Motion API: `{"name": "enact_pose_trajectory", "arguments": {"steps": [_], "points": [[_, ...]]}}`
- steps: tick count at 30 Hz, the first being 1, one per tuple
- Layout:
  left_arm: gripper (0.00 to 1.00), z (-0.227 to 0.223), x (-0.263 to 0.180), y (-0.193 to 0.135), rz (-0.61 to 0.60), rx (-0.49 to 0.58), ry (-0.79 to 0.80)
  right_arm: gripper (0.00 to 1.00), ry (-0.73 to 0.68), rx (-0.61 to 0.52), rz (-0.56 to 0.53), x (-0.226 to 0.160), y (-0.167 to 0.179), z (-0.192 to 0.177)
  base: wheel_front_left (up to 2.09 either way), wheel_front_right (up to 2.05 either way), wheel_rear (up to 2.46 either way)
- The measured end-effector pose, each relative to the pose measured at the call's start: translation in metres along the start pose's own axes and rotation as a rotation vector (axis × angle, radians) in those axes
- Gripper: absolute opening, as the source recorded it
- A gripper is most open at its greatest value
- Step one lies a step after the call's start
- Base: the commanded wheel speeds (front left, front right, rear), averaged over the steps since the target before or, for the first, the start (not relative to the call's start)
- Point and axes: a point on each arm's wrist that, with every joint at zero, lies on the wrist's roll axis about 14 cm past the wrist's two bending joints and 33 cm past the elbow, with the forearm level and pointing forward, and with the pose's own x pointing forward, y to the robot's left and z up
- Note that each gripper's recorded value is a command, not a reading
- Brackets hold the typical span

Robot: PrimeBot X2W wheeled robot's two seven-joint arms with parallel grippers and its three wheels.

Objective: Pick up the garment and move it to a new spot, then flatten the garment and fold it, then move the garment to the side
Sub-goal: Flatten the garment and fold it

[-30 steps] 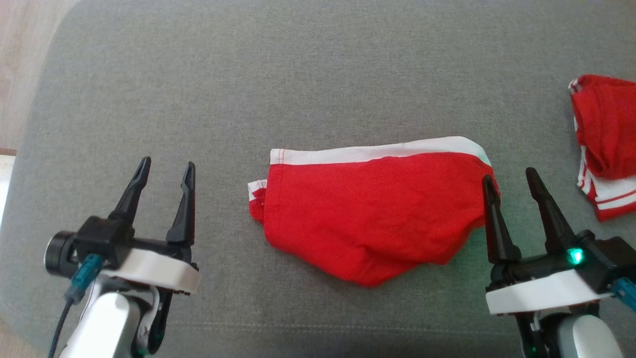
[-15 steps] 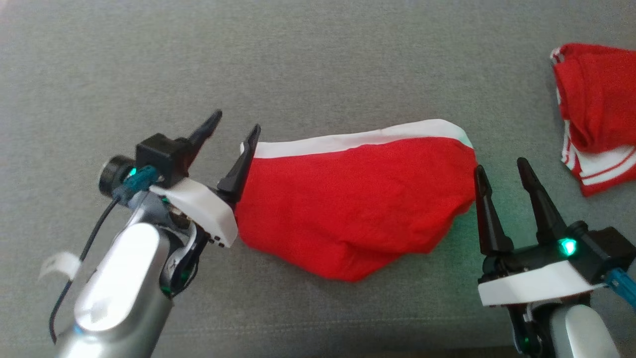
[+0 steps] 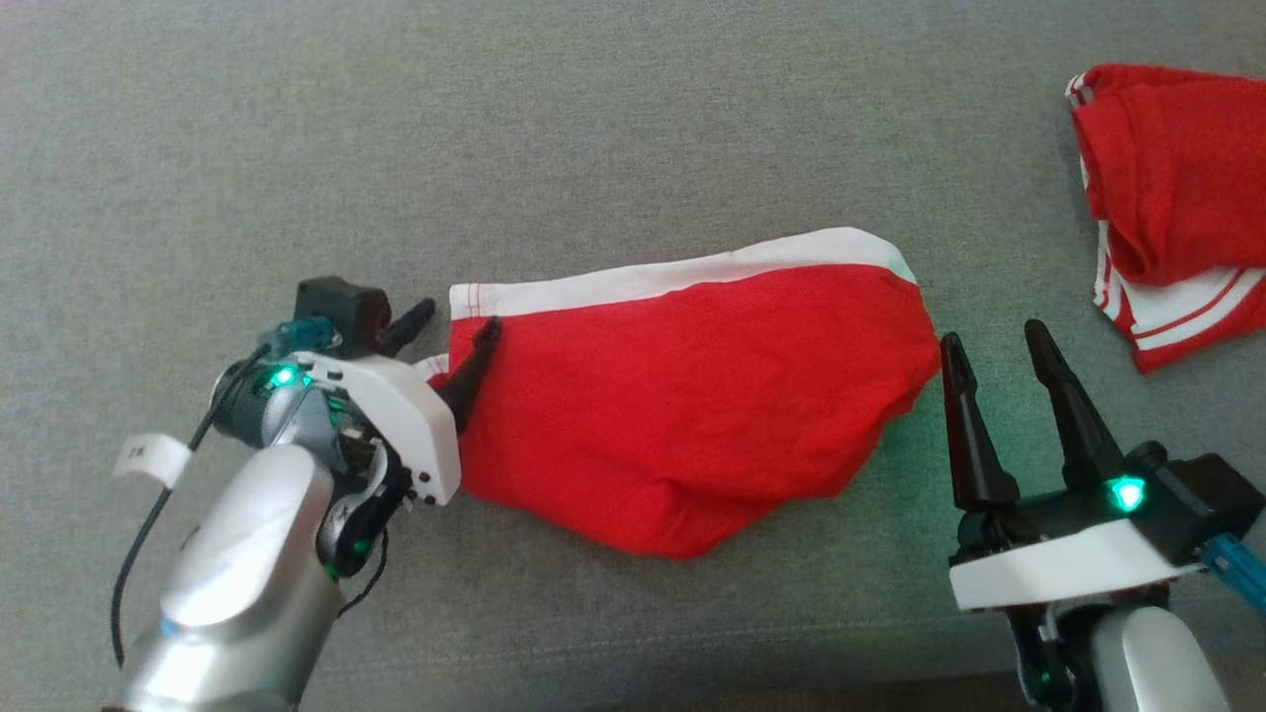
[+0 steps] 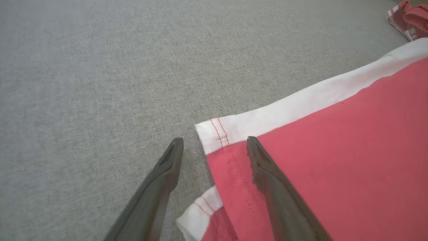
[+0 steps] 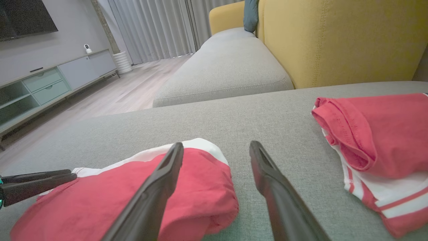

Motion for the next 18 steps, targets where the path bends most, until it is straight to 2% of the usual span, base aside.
{"name": "enact_pose_trajectory", "arguments": {"steps": [8,9,10,12,13,14,18], "points": [[1.00,-0.006,0.010,-0.001,-0.025,-0.025,0.059,1.00,0.002,0.012,-0.011,0.000,-0.003,-0.001,0.00,0.00,0.00],[0.92,-0.007,0.014,0.000,-0.026,-0.030,0.071,1.00,0.008,0.019,-0.015,0.001,-0.005,-0.003,0.00,0.00,0.00],[0.76,-0.007,0.015,0.001,-0.028,-0.029,0.075,1.00,0.012,0.020,-0.017,0.001,-0.005,-0.004,0.00,0.00,0.00],[0.38,-0.008,0.017,0.001,-0.030,-0.025,0.087,1.00,0.016,0.020,-0.019,0.001,-0.006,-0.006,0.00,0.00,0.00],[0.11,-0.008,0.018,0.002,-0.031,-0.020,0.094,1.00,0.019,0.020,-0.022,0.001,-0.007,-0.007,0.00,0.00,0.00],[0.00,-0.007,0.020,0.003,-0.032,-0.016,0.100,1.00,0.021,0.020,-0.028,0.001,-0.009,-0.008,0.00,0.00,0.00],[0.00,-0.008,0.021,0.001,-0.041,-0.004,0.112,1.00,0.035,0.005,-0.052,0.001,-0.018,-0.008,0.00,0.00,0.00]]}}
